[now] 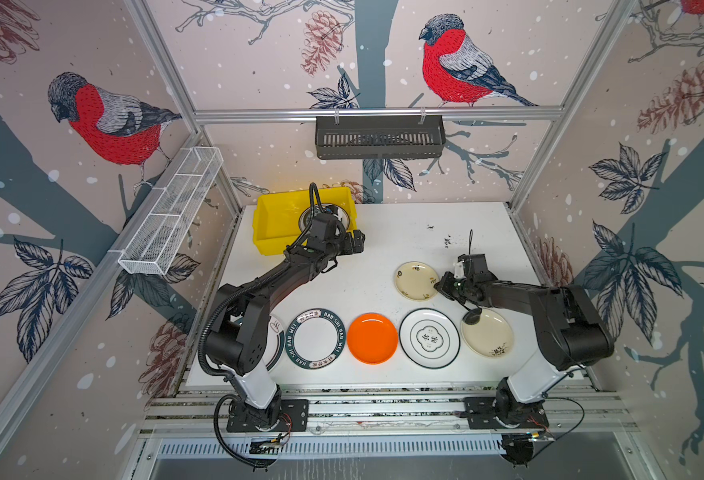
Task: Place the plates into the plastic bin on the countertop
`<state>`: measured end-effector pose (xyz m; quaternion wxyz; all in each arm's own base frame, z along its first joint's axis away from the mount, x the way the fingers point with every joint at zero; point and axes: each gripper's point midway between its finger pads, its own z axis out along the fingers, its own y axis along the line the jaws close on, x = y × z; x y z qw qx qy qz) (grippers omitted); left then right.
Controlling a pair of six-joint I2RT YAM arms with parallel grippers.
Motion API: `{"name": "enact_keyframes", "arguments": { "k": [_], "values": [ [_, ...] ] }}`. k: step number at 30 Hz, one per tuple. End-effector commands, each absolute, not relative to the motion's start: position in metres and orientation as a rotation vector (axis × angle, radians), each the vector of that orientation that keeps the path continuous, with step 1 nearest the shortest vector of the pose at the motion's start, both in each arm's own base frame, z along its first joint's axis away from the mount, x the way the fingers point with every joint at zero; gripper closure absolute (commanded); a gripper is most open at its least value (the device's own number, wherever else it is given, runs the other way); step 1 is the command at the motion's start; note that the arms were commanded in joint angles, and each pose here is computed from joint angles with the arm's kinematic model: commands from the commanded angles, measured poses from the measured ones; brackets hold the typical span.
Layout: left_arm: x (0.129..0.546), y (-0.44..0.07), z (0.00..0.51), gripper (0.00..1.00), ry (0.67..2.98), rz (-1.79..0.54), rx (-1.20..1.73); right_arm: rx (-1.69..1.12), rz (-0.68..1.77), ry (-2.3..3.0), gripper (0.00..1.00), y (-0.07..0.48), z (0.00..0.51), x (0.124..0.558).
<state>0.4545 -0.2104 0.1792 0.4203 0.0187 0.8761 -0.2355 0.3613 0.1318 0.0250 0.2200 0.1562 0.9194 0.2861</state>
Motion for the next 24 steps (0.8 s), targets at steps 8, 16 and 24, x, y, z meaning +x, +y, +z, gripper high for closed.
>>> {"name": "enact_keyframes", "arguments": {
  "k": [8,16,24],
  "values": [
    [0.483,-0.134,0.209,0.03,2.116,-0.119,-0.050,0.422,0.723,2.571,0.95,0.125,0.030,0.354],
    [0.487,-0.138,0.186,0.03,2.339,0.019,0.154,0.373,0.736,2.517,0.95,0.126,0.060,0.357],
    [0.494,-0.175,0.154,0.12,2.474,-0.171,0.270,0.333,0.761,2.483,0.96,0.129,0.079,0.354]
  ]
}}
